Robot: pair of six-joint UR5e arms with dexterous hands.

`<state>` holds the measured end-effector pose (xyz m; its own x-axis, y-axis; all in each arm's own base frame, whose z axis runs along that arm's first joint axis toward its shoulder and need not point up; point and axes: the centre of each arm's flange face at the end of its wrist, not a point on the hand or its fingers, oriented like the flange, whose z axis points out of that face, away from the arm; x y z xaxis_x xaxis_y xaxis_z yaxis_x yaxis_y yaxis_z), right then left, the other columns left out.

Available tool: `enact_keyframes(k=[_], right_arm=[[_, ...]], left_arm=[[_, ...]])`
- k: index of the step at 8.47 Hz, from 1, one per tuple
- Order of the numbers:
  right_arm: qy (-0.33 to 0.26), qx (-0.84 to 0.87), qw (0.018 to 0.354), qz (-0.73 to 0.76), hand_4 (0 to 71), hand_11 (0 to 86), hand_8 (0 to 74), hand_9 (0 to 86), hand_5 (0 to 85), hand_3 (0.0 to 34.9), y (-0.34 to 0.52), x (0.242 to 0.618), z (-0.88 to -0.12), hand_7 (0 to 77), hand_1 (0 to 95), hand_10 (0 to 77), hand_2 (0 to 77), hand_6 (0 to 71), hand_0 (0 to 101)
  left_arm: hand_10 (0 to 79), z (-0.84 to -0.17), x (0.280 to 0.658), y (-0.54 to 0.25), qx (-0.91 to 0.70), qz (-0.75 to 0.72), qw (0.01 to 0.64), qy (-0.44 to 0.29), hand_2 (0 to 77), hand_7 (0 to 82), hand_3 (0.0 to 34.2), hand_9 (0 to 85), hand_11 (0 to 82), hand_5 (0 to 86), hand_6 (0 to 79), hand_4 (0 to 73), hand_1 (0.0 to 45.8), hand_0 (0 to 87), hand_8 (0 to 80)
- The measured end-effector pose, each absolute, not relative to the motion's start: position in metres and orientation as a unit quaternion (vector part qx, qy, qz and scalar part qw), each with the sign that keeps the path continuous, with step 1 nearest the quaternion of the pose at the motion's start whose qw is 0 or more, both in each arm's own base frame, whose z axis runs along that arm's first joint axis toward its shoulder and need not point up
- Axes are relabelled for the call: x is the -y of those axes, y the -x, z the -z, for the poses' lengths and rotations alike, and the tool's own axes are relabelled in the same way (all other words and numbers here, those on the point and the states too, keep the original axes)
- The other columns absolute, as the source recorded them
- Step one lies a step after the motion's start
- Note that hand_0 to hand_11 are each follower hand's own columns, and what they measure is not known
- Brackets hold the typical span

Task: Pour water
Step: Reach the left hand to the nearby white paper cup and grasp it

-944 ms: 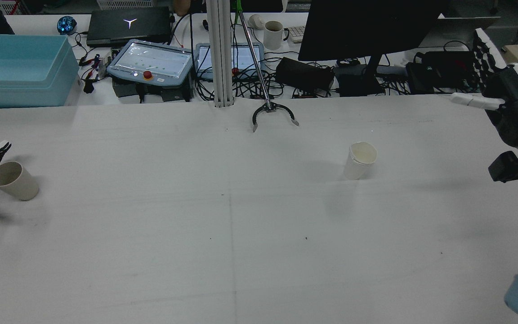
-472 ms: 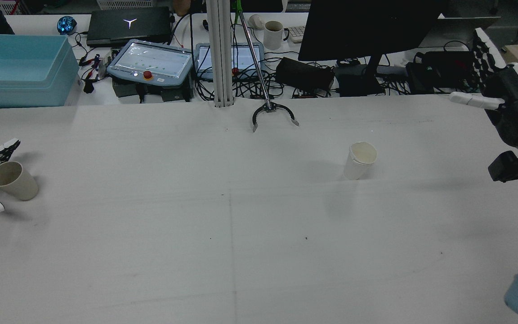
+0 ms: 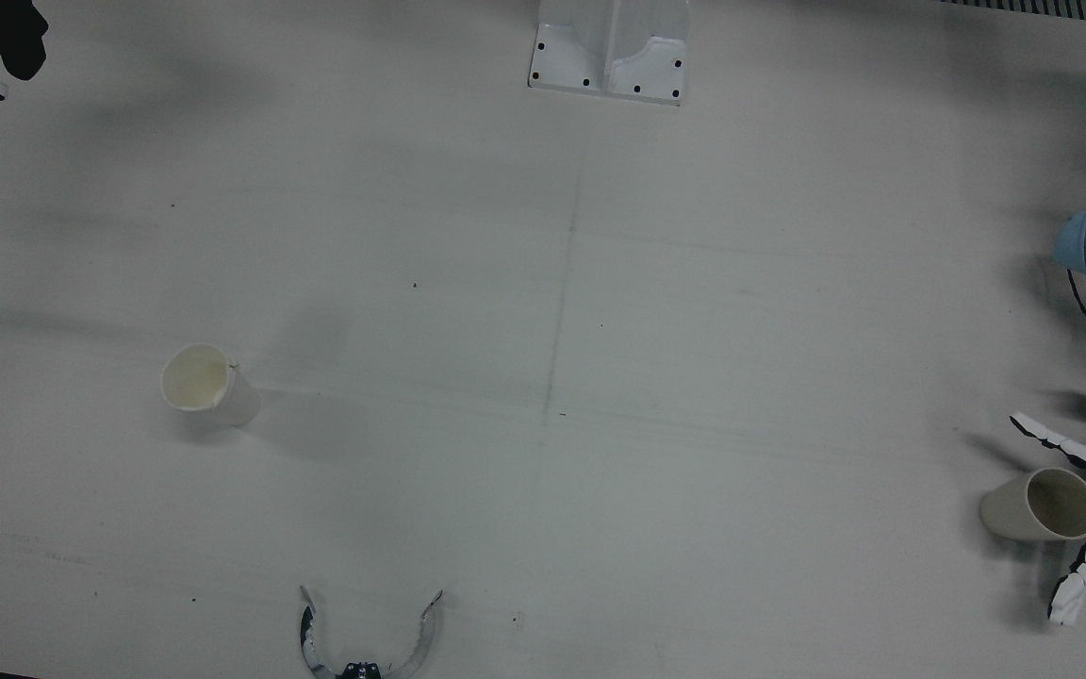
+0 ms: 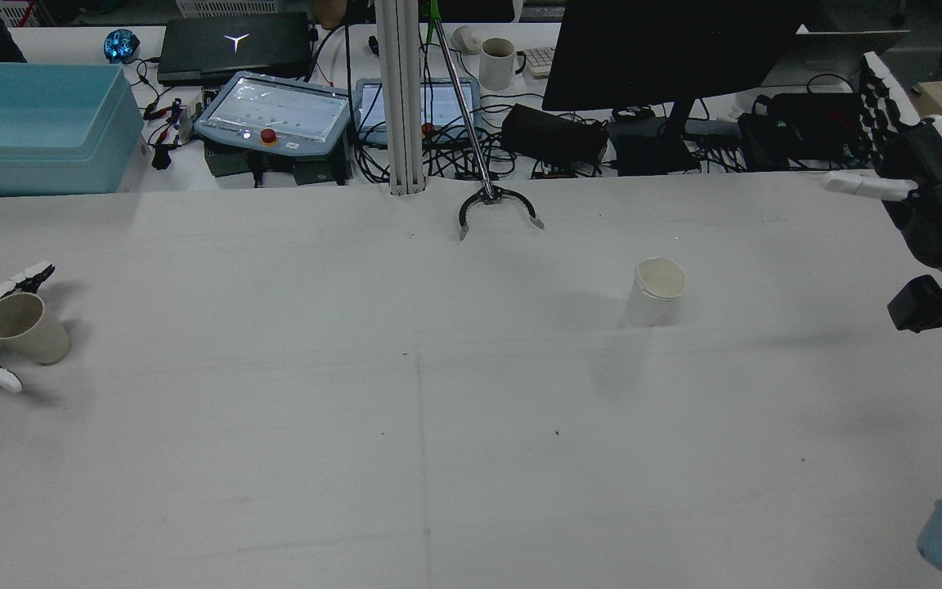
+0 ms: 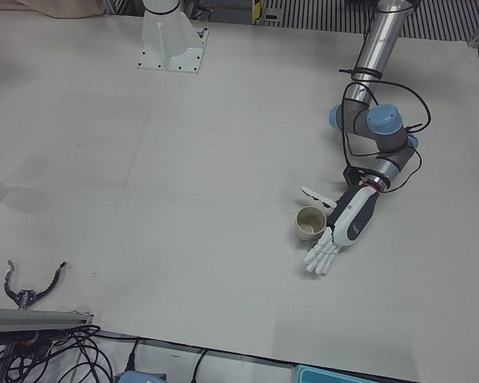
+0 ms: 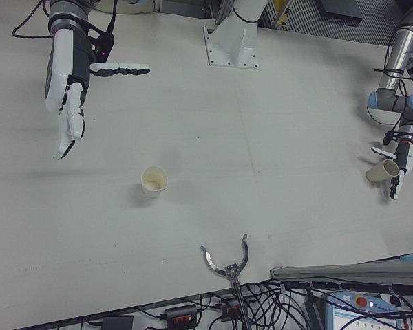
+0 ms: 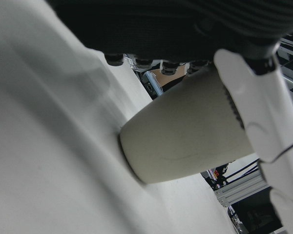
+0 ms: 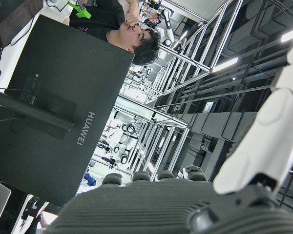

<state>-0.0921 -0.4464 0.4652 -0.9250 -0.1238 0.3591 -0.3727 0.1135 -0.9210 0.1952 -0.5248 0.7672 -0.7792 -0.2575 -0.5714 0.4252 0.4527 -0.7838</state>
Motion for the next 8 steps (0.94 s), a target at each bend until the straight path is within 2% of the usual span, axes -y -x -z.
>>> enact_keyframes(k=[2,3,4,5,6,7,8], right_arm=[[-0.169,0.739,0.098,-0.645,0.0,0.5,0.5,0.5,7.6,3.7,0.0915,0.4461,-0.4670,0.5,7.6,0.5,6.5,0.5,45],[-0.169,0.738,0.098,-0.646,0.0,0.5,0.0,0.5,7.6,3.7,0.0912,0.4459,-0.4676,0.5,12.0,0.5,4.4,0.5,44],[-0.169,0.738,0.098,-0.646,0.0,1.1,0.5,0.5,7.6,3.7,0.0911,0.4459,-0.4679,1.1,12.0,0.0,5.5,0.5,45],[-0.169,0.737,0.099,-0.646,0.0,0.5,0.5,0.5,7.6,3.7,0.0916,0.4464,-0.4689,0.5,10.9,0.5,5.5,0.5,44],[-0.169,0.737,0.099,-0.647,0.0,0.5,0.5,0.5,7.6,3.6,0.0923,0.4469,-0.4701,0.5,10.9,0.5,5.5,0.5,44],[-0.169,0.736,0.100,-0.648,0.0,0.5,0.5,0.5,7.6,3.6,0.0927,0.4472,-0.4714,1.1,10.9,0.5,5.5,0.5,44],[-0.170,0.736,0.101,-0.648,0.0,0.5,0.5,0.5,7.6,3.5,0.0928,0.4473,-0.4721,0.5,7.6,0.5,5.5,0.5,43]], left_arm=[[0.0,-0.7619,0.5295,-0.1990,-0.787,0.521,0.328,-0.053,2.2,5.4,6.4,1.6,1.6,8.2,0.0,1.1,13.1,47.2,0.0],[0.0,-0.7594,0.5320,-0.2011,-0.786,0.521,0.329,-0.053,2.2,5.4,6.3,1.1,2.7,8.2,0.0,1.1,15.3,47.3,0.0],[1.1,-0.7589,0.5328,-0.2016,-0.785,0.522,0.330,-0.053,9.3,5.4,6.2,1.1,2.7,12.5,0.0,1.1,16.4,47.9,0.5],[1.1,-0.7597,0.5326,-0.2012,-0.783,0.524,0.331,-0.053,13.6,5.4,4.2,1.6,3.8,16.4,0.0,1.1,19.1,47.9,0.0],[1.1,-0.7601,0.5325,-0.2005,-0.782,0.526,0.331,-0.053,21.8,5.4,1.0,1.6,3.8,21.3,0.0,1.1,20.7,48.0,0.0],[2.7,-0.7602,0.5324,-0.1997,-0.780,0.528,0.330,-0.053,30.0,3.8,0.3,1.6,6.0,30.0,1.6,1.1,22.4,48.6,0.0],[2.7,-0.7600,0.5325,-0.1990,-0.780,0.531,0.328,-0.054,30.0,3.8,0.3,1.6,6.0,30.0,1.6,1.1,22.4,48.6,0.0]])
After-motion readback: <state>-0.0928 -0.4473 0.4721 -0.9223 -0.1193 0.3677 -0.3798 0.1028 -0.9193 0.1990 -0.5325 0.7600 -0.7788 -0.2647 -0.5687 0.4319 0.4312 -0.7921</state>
